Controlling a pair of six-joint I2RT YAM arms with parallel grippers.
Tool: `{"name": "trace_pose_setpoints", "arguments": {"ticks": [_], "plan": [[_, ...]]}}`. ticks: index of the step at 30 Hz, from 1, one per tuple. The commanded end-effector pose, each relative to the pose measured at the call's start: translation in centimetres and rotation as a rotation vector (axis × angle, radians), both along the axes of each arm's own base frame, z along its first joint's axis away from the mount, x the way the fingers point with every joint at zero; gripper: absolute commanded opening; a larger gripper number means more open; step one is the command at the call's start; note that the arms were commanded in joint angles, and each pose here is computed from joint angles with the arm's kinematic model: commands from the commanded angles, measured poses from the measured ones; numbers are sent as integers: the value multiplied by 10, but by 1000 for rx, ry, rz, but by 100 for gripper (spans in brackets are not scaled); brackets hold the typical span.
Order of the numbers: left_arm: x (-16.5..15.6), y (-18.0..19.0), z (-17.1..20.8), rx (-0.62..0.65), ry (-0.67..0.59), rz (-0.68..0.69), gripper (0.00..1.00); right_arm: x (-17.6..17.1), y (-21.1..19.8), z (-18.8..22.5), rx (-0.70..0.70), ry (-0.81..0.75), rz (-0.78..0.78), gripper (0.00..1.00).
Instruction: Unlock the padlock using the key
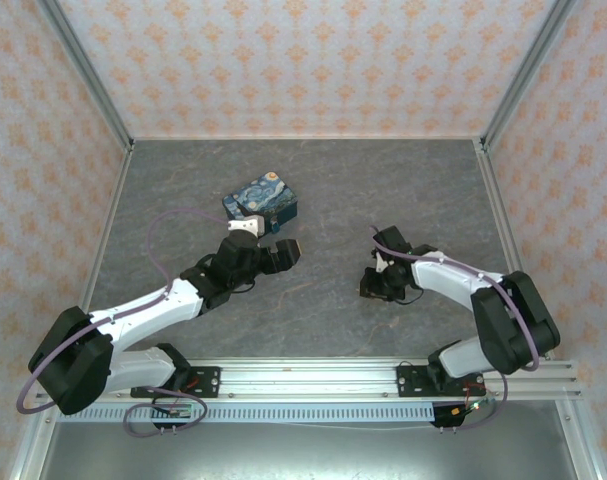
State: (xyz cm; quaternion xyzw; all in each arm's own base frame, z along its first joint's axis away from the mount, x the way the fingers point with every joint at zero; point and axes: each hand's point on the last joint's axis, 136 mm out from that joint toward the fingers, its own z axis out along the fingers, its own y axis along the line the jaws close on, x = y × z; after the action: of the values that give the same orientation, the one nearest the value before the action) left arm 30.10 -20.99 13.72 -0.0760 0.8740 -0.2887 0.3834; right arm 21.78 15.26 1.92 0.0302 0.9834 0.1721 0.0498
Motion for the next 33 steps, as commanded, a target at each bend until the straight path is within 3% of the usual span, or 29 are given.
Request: {"name": "trace_pose_setpoints", "arguments": {"ticks": [1,13,20,28,33], "plan": [[2,1,10,14,-27,14,100,7,5,0,5,-2,-9,25],[1,6,10,37,-28,25,100,8,9,-4,-1,8,-17,0],[0,11,14,-1,-28,63,100,22,16,25,71,-113,-42,0],[-1,1,46,-231,-76,85,100,47,45,81,383,-340,-149,0],[0,-13,83,-387,-134,46,99,59,63,146,664,-527,-177,0]]}}
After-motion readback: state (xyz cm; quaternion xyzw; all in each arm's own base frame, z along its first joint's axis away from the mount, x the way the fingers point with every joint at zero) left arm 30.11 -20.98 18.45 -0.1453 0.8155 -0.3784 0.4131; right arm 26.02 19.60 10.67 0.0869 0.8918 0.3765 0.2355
